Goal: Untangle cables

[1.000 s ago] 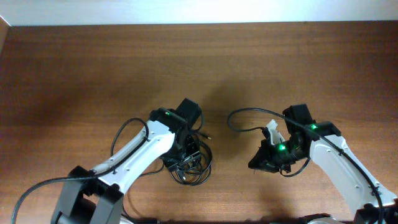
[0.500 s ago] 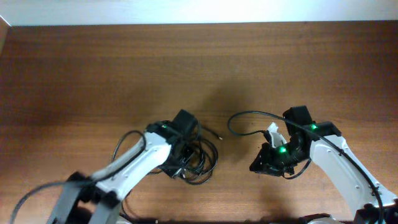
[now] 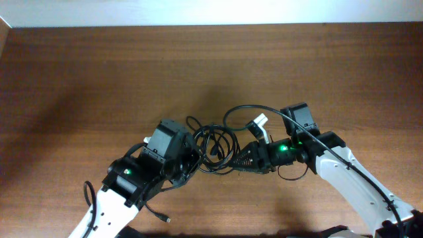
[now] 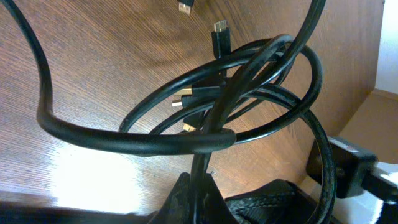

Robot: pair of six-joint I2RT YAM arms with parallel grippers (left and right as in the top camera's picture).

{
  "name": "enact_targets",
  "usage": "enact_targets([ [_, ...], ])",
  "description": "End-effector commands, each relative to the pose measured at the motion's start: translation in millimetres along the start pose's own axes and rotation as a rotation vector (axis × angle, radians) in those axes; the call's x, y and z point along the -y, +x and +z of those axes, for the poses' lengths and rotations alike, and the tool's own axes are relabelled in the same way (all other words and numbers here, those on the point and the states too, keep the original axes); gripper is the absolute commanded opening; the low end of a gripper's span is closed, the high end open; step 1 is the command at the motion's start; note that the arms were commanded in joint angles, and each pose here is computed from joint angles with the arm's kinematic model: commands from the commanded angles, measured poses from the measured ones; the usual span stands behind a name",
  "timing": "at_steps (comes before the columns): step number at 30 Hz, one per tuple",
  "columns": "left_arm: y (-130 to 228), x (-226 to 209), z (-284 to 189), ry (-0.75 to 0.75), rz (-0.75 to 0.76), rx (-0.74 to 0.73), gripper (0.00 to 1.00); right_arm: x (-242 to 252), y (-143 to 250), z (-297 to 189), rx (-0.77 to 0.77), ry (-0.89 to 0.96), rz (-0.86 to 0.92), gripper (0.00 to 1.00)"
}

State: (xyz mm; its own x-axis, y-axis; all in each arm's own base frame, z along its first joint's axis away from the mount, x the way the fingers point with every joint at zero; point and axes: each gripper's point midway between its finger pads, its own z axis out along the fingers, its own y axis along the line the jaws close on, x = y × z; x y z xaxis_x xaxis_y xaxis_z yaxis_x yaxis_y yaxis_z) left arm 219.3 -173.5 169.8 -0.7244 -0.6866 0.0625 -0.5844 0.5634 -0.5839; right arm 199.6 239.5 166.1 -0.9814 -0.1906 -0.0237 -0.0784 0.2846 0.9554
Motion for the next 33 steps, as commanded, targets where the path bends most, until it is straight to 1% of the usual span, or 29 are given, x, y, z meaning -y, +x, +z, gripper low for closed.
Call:
enact_targets([
  [1,1.4,9.8,-7.1,0.038,0.002,0.000,0.13,-15.5,3.6,0.1,-0.024,-0.060,-0.001,0.46],
  [3,-0.1,9.6,-7.1,0.037,0.002,0.009,0.12,-15.3,3.5,0.1,-0.023,-0.059,-0.001,0.47],
  [5,0.0,9.5,-7.1,0.036,0.002,0.009,0.12,-13.3,2.7,0.2,-0.018,-0.047,0.000,0.47],
  [7,0.0,9.3,-7.0,0.036,0.002,0.009,0.06,-11.2,1.7,0.3,-0.012,-0.035,0.001,0.47],
  [8,-0.4,7.5,-6.9,0.028,0.001,0.011,0.08,-10.2,1.7,0.4,-0.011,-0.031,0.004,0.47],
  [9,-2.2,2.1,-6.7,0.005,-0.003,0.023,0.18,-9.3,1.3,0.4,-0.009,-0.026,0.004,0.47],
  [10,-3.7,-7.9,-6.7,-0.037,-0.011,0.035,0.42,-7.9,0.7,0.4,-0.005,-0.018,0.004,0.48],
  [11,-2.1,-27.2,-7.2,-0.116,-0.024,0.033,0.44,-1.0,-0.8,0.4,0.009,0.020,0.016,0.48],
  [12,-1.8,-46.5,-7.1,-0.198,-0.037,0.036,0.44,10.0,-1.5,-0.2,0.026,0.078,0.044,0.52],
  [14,-4.2,-68.3,-5.1,-0.303,-0.049,0.051,0.45,26.8,-1.0,-2.2,0.048,0.168,0.086,0.54],
  [15,-3.2,-77.2,2.1,-0.349,-0.054,0.040,0.40,34.5,-0.8,-3.7,0.058,0.210,0.102,0.54],
  [16,-1.9,-82.0,8.4,-0.380,-0.052,0.030,0.35,38.1,-0.5,-4.5,0.062,0.230,0.110,0.54],
  [19,7.2,-79.4,36.7,-0.423,0.000,-0.002,0.34,48.0,-0.1,-7.2,0.075,0.285,0.129,0.54],
  [20,11.8,-76.9,47.0,-0.427,0.025,-0.013,0.39,51.5,0.6,-8.2,0.078,0.304,0.138,0.54],
  [21,15.4,-76.9,55.5,-0.439,0.043,-0.021,0.48,55.3,2.6,-9.4,0.077,0.325,0.153,0.54],
  [22,14.5,-82.0,69.2,-0.481,0.066,-0.006,0.54,59.4,4.9,-10.7,0.076,0.347,0.169,0.54],
  [23,11.2,-85.4,74.4,-0.503,0.072,0.011,0.58,62.7,6.6,-11.9,0.076,0.366,0.180,0.54],
  [25,-2.9,-96.3,89.2,-0.571,0.087,0.076,0.59,74.4,10.7,-16.8,0.081,0.435,0.210,0.55],
  [27,-8.1,-95.4,103.8,-0.569,0.092,0.095,0.57,81.8,11.4,-20.4,0.091,0.481,0.219,0.55],
  [28,-9.6,-89.2,114.4,-0.540,0.093,0.098,0.51,83.6,10.8,-21.4,0.095,0.493,0.218,0.55],
  [30,-11.2,-79.7,121.0,-0.495,0.096,0.105,0.44,84.4,10.4,-22.0,0.098,0.498,0.218,0.55],
  [31,-13.3,-73.9,123.7,-0.470,0.099,0.117,0.43,85.7,10.0,-22.8,0.101,0.506,0.217,0.58],
  [32,-15.8,-72.6,123.9,-0.466,0.102,0.131,0.40,88.4,9.4,-24.4,0.107,0.523,0.217,0.58],
  [33,-17.6,-72.9,123.5,-0.468,0.105,0.142,0.25,90.4,8.9,-25.6,0.112,0.536,0.216,0.59],
])
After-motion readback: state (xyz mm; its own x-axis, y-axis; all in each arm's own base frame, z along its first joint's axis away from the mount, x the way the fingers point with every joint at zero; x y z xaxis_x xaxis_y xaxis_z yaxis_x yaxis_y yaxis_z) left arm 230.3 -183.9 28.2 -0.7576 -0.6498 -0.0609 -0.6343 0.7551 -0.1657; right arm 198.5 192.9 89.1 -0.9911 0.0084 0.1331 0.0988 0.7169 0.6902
